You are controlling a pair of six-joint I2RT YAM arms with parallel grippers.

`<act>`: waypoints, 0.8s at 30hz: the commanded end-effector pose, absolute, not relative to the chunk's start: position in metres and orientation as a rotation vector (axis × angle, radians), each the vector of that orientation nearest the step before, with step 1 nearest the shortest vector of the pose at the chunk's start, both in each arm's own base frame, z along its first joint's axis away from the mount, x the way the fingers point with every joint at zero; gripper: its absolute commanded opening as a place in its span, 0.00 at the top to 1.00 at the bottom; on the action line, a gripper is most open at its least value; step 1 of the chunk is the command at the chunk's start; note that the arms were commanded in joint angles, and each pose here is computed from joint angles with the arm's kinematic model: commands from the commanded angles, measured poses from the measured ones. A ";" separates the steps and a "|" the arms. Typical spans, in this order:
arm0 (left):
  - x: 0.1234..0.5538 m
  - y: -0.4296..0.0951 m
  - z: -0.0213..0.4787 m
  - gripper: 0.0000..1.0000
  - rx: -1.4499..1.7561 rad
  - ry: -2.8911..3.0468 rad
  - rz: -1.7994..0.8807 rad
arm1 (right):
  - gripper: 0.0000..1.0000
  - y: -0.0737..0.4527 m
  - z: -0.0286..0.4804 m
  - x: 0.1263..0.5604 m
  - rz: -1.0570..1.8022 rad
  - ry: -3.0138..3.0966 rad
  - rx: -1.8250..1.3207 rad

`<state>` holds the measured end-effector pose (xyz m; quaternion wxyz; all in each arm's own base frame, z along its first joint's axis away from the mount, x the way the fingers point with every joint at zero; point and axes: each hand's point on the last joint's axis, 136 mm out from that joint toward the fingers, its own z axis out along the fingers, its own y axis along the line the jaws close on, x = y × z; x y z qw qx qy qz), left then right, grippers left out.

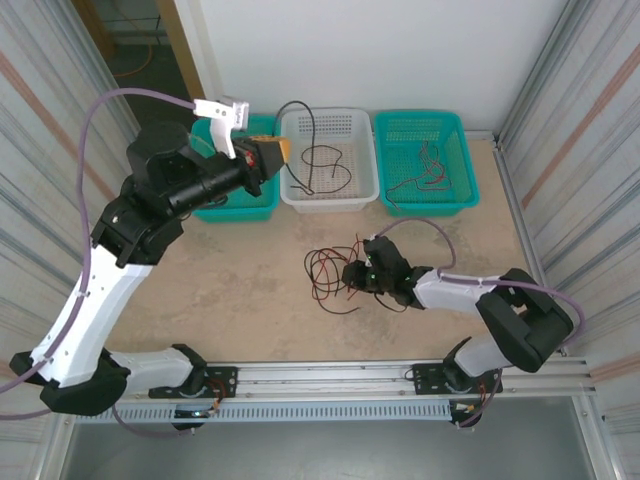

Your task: Untangle the cables

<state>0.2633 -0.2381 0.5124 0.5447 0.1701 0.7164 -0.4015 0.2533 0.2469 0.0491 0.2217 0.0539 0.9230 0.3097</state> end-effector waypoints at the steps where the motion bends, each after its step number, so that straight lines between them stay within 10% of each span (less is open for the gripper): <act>1: 0.286 -0.234 0.505 1.00 0.361 1.744 -0.936 | 0.65 0.229 0.074 0.254 0.719 2.539 0.098; 9: 0.353 -0.235 0.483 1.00 0.323 1.794 -0.867 | 0.37 0.183 0.112 0.244 0.372 2.566 -0.079; 24: 0.487 -0.269 0.426 1.00 0.270 1.868 -0.884 | 0.34 0.140 0.164 0.223 0.119 2.513 -0.070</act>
